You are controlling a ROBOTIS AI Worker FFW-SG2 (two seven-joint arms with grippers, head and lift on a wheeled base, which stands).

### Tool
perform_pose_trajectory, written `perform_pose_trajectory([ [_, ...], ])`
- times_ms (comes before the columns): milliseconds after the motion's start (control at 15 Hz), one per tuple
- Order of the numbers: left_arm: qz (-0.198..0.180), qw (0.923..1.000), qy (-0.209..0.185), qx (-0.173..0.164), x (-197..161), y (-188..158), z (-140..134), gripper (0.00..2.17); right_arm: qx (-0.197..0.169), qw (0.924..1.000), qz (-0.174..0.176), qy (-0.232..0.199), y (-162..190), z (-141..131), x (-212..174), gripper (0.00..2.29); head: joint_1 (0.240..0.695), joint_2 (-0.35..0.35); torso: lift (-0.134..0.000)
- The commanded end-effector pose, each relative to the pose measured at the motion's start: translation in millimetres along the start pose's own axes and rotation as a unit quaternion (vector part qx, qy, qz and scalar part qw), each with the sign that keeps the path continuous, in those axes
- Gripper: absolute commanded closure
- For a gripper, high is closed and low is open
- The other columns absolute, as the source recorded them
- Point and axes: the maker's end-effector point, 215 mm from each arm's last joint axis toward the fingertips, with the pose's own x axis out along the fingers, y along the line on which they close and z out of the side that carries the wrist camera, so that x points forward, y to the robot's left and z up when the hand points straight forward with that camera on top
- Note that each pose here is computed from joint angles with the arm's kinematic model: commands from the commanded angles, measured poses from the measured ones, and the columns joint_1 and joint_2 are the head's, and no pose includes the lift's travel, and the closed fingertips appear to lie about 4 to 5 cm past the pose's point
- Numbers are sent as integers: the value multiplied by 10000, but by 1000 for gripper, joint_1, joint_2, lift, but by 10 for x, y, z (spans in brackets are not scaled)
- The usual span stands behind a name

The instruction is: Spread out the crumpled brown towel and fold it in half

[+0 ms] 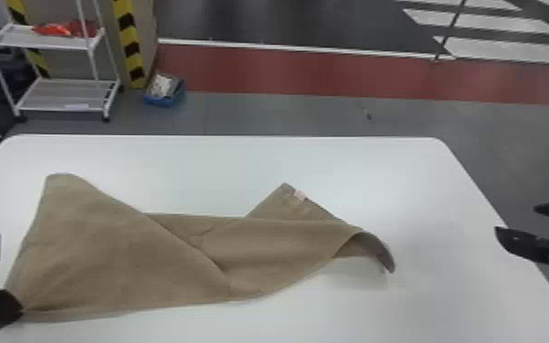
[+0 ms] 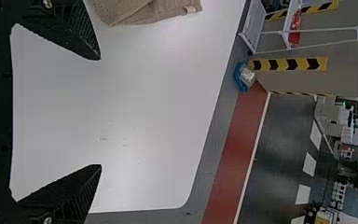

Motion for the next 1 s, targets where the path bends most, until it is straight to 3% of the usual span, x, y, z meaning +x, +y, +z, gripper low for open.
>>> perform_pose_trajectory([
  [0, 0, 10000, -3, 16, -6, 0, 9, 1254, -157, 9994, 208, 211, 236, -74, 174, 83, 695, -122, -125],
  [200, 1, 10000, 3, 19, -9, 2, 4, 1254, -468, 9962, 526, 510, 660, -144, 461, 130, 695, -73, -125],
  [667, -16, 10000, -5, 23, -12, -3, 6, 1254, -1071, 9814, 866, 1335, 1455, -350, 1007, 178, 695, 51, -125],
  [933, -59, 10000, -4, 12, -5, -69, -38, 1254, -1009, 9794, 865, 1520, 1576, -434, 1137, 286, 695, 102, -125],
])
